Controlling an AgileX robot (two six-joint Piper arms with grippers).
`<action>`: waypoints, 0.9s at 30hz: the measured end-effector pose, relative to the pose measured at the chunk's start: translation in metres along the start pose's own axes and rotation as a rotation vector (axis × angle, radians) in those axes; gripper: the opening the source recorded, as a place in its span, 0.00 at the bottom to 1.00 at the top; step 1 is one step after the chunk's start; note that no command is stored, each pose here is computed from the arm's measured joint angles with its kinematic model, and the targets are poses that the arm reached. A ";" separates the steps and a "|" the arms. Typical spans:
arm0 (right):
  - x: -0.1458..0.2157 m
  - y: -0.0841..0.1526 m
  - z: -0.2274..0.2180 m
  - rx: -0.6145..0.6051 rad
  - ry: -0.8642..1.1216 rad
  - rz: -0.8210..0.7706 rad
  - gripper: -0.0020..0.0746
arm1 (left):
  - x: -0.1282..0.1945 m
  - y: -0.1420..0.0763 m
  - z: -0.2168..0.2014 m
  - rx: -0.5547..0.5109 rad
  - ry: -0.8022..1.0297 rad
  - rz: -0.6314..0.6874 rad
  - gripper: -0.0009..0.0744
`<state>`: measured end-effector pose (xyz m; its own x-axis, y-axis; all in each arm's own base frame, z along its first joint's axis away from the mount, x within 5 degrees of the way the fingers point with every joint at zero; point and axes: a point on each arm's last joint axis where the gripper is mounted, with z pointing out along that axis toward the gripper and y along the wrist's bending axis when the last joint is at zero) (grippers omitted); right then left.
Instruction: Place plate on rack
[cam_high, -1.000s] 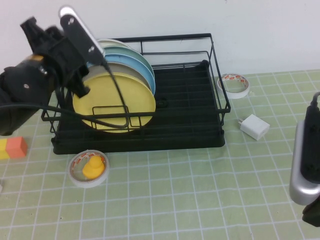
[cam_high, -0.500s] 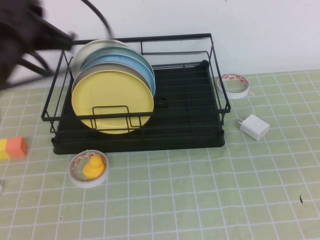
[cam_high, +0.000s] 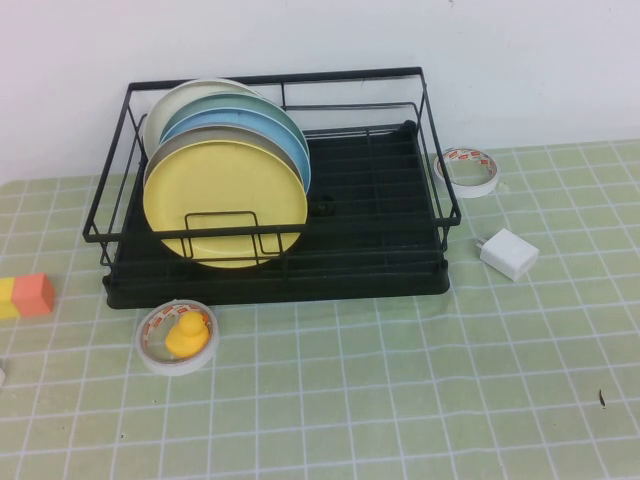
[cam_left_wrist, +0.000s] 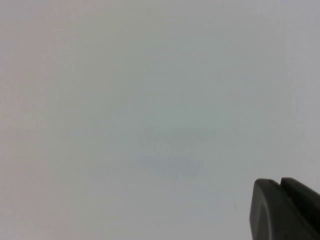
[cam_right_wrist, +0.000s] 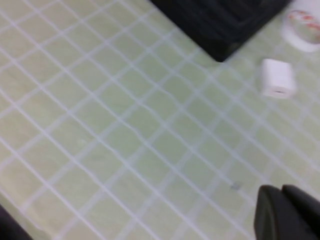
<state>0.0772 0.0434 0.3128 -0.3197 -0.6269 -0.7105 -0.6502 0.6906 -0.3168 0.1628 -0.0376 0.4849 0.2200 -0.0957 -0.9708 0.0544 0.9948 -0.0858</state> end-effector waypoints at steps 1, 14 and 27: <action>0.007 0.005 0.007 -0.016 -0.016 0.011 0.03 | -0.003 0.003 -0.007 0.000 -0.016 -0.004 0.01; 0.044 0.032 0.043 -0.106 -0.082 0.109 0.03 | 0.021 0.033 -0.088 0.031 -0.079 -0.081 0.01; 0.050 0.039 0.043 -0.174 -0.018 0.166 0.02 | 0.078 0.037 -0.104 0.059 0.021 -0.068 0.01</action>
<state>0.0659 0.0546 0.2381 -0.4208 -0.5027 -0.7551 -0.6994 0.7099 -0.0828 0.0808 -0.0051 0.3829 0.1938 -0.1617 -0.9676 0.1255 0.9823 -0.1390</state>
